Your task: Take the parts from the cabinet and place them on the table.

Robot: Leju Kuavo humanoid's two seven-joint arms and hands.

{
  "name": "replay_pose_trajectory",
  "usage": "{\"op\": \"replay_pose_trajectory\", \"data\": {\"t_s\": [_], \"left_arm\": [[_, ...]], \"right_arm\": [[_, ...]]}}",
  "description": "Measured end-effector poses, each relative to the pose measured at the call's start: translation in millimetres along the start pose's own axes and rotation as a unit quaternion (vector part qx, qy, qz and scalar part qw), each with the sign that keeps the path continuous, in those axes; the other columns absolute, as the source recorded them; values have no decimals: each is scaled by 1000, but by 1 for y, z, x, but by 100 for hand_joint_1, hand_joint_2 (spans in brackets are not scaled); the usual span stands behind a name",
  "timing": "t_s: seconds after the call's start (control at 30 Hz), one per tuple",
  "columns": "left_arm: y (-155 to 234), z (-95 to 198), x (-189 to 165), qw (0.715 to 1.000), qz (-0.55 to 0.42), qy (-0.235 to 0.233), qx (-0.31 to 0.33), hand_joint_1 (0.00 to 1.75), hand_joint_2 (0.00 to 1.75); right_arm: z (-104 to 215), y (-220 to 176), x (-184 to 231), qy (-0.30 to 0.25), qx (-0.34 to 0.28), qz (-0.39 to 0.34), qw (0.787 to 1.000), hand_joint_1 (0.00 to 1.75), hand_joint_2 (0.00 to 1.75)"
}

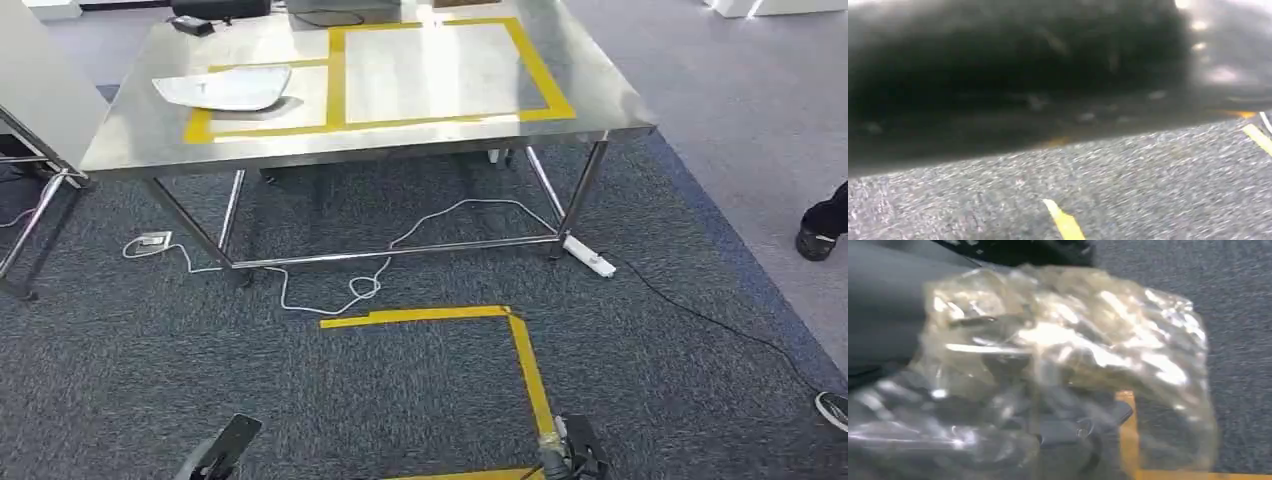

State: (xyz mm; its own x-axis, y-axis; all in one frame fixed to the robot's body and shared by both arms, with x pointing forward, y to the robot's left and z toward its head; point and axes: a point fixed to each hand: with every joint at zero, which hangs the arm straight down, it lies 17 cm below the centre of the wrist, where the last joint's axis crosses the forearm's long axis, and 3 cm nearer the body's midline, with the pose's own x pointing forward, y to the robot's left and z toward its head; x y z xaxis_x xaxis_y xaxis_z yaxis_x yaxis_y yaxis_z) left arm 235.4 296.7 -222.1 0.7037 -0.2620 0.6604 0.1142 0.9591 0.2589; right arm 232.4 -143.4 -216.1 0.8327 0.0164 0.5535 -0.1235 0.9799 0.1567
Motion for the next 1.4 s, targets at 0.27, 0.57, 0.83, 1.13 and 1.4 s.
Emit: {"op": "replay_pose_trajectory", "data": {"t_s": [0.27, 0.57, 0.83, 1.13, 1.4], "left_arm": [[-7, -2, 12, 1000, -6, -18, -12, 0, 0], [-38, 1, 26, 998, -38, -38, -40, 0, 0], [-41, 1, 30, 997, -41, -41, -43, 0, 0], [-32, 2, 30, 998, -12, -53, -27, 0, 0], [4, -3, 33, 997, 44, -70, 13, 0, 0]], "right_arm": [[1, 0, -2, -2, -1, 0, 1000, 0, 0], [7, -18, -20, -6, -15, -28, 999, 0, 0], [10, -22, -31, 1, -21, -34, 999, 0, 0], [8, -17, -27, 11, -6, -12, 1000, 0, 0], [-1, 4, 5, 7, 13, 29, 999, 0, 0]]}}
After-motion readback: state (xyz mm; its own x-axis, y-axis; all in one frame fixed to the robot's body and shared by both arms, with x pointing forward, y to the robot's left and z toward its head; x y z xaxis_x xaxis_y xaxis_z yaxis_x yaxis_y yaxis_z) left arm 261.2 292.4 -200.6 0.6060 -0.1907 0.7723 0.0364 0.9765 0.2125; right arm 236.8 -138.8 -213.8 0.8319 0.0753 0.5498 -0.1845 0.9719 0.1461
